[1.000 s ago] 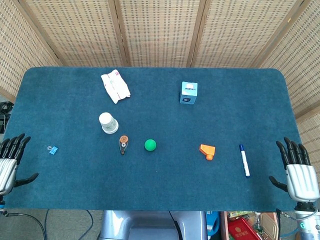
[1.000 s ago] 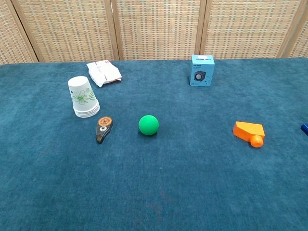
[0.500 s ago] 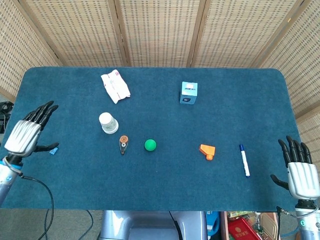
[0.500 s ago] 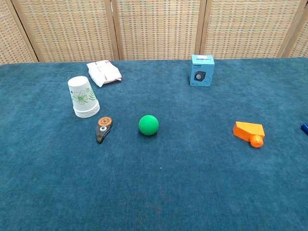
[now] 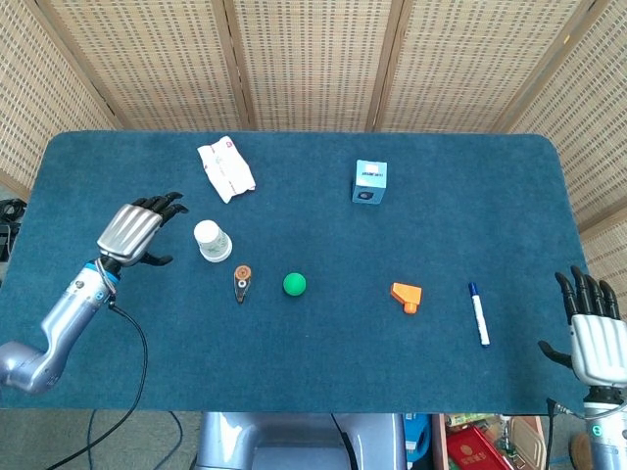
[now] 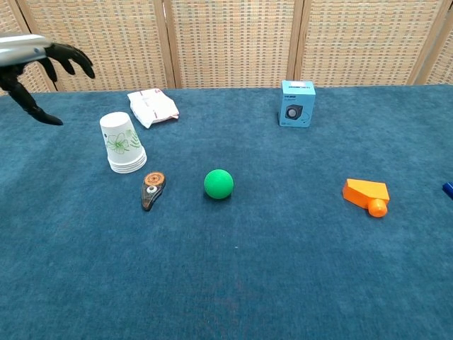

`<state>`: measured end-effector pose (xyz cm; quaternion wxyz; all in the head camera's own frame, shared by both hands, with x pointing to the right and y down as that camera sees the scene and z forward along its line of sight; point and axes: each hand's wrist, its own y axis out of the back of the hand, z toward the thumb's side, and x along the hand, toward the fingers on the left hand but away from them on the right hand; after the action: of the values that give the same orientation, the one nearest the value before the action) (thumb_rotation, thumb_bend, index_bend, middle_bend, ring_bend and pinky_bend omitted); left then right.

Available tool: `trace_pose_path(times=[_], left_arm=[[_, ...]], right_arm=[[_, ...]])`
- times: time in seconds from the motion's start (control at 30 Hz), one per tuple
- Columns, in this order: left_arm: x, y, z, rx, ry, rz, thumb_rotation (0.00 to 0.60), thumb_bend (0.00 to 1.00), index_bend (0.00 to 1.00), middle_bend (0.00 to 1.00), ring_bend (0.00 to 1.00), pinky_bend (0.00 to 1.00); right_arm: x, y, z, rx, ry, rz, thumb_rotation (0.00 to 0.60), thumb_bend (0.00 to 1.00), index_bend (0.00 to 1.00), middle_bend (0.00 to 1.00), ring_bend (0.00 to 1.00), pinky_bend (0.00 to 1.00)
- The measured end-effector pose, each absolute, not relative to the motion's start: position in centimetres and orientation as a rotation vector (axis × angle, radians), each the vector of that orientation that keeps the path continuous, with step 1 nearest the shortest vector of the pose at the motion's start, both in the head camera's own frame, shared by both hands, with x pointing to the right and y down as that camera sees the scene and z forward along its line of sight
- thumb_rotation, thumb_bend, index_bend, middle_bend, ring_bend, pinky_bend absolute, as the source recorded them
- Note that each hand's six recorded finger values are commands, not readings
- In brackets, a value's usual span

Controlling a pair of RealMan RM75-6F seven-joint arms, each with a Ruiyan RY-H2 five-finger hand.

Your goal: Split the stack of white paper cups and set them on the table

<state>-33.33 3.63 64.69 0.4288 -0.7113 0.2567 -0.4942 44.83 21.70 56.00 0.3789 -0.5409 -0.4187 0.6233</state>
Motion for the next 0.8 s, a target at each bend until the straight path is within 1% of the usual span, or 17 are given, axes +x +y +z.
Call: trace_pose_path(times=[0.27,0.47,0.57,0.8], left_arm=[[-31.0,2.8,67.7,-1.796,0.592,-1.265,0.6,0.08,0.26,0.17,0.23,0.3],[-30.1,2.5,68.6,-1.812,0.602,-1.267,0.6,0.08,0.28,0.19,0.25,0.31],[-29.9,2.5,68.9,-1.81,0.595,-1.272,0.6,0.08,0.3,0.21,0.26,0.34],[-29.5,2.4,69.8,-1.829,0.591,-1.298,0.6,0.08,0.35,0.26,0.3,0.38]], right_arm=[[45.6,21.7,56.3,-1.37,-1.069,1.622,0.6,0.0,0.0,0.0,0.0,0.0],[45.7,21.9,56.3,-1.368,-1.069,1.624,0.6,0.0,0.0,0.0,0.0,0.0],[45.7,21.9,56.3,-1.369,-1.068,1.627,0.6,0.0,0.0,0.0,0.0,0.0],[45.8,22.0,56.4,-1.369,-1.073,1.632,0.6,0.0,0.0,0.0,0.0,0.0]])
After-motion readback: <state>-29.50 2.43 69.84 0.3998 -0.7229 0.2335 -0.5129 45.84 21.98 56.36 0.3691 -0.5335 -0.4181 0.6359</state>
